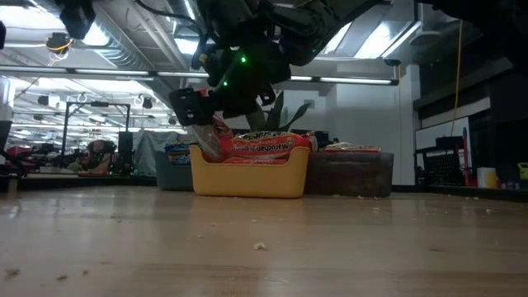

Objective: Sort Maruchan noodles
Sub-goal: Put the orange noodle pack into the yellow bin

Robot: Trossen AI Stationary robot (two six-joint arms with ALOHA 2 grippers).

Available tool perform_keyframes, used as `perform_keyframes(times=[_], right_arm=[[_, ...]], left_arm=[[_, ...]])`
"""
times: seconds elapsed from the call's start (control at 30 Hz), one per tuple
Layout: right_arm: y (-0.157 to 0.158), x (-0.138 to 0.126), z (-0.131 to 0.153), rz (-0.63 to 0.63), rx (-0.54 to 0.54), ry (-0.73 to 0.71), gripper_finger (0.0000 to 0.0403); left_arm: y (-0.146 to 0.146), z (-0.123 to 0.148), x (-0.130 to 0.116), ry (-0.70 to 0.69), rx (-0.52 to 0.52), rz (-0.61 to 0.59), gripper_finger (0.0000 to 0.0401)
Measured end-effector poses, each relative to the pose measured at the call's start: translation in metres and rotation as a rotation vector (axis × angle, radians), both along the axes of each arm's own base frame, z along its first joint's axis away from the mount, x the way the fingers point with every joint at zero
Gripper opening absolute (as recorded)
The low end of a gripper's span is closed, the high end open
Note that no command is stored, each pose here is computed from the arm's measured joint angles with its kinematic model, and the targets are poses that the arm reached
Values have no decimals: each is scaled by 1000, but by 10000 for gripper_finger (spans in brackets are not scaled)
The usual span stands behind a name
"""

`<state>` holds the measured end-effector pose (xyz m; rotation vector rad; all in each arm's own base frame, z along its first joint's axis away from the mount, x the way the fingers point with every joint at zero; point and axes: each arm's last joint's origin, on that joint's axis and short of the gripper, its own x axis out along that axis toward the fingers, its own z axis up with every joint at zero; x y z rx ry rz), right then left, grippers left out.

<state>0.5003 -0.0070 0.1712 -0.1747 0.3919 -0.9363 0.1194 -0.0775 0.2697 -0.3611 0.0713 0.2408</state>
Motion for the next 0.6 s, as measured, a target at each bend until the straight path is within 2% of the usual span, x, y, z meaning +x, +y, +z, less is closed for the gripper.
perform_keyframes(times=[0.13,0.3,0.6], right_arm=[[6,5,14,34,-52,54,255],[18,11,36,65,-64,118,255],[36,8,71,116,46,216,248]], left_arm=[[-2,-15,4,71,11,98,0],[-4,-27,8,117,21,175,0],[-3,-35,8,153,83,234,0]])
